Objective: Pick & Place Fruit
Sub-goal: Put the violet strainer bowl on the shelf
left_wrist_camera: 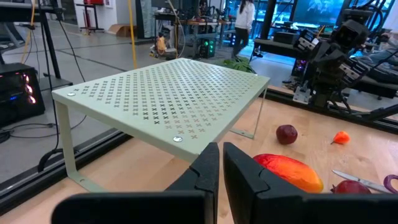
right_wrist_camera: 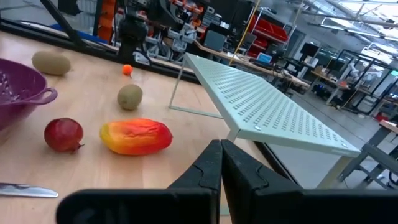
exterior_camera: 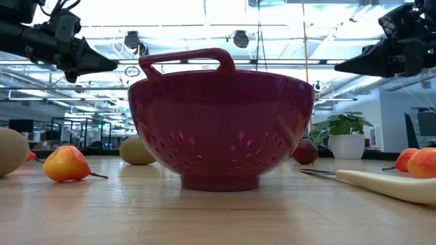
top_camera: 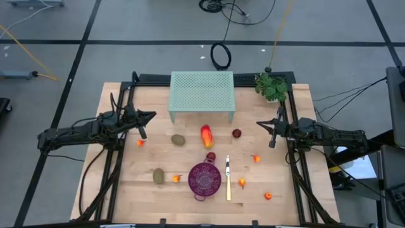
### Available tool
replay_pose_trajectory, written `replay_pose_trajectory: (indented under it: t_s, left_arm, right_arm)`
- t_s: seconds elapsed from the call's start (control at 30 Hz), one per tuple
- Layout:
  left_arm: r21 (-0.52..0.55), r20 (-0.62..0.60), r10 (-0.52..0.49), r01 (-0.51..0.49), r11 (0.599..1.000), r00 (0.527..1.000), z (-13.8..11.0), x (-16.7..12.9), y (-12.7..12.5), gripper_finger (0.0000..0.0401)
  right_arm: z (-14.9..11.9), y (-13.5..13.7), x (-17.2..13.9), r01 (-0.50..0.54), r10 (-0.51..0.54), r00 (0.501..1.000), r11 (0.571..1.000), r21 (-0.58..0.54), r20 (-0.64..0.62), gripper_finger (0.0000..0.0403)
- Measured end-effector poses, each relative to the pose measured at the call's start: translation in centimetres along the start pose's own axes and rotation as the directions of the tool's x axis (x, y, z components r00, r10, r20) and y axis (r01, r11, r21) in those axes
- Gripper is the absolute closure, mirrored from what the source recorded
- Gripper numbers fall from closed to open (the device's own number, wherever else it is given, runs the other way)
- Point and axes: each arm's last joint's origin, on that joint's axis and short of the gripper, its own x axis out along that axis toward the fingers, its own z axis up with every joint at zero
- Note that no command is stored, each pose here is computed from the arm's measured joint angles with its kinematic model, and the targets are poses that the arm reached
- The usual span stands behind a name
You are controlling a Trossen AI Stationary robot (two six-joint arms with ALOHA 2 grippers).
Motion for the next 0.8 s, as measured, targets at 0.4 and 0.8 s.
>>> replay_pose_trajectory:
  t_s: [0.4, 0.8]
  left_arm:
    - [0.000, 0.000, 0.000, 0.000, 1.000, 1.000, 0.00, 0.00, 0.00, 0.0380]
    - [0.000, 0.004, 0.019, -0.019, 1.000, 1.000, 0.02, 0.00, 0.06, 0.0380]
  right_arm:
    - [0.02, 0.00, 0.00, -0.002, 0.001, 1.000, 0.973, 0.232, 0.003, 0.0399]
    - [0.02, 0.00, 0.00, 0.000, 0.000, 1.000, 0.953, 0.301, 0.002, 0.0399]
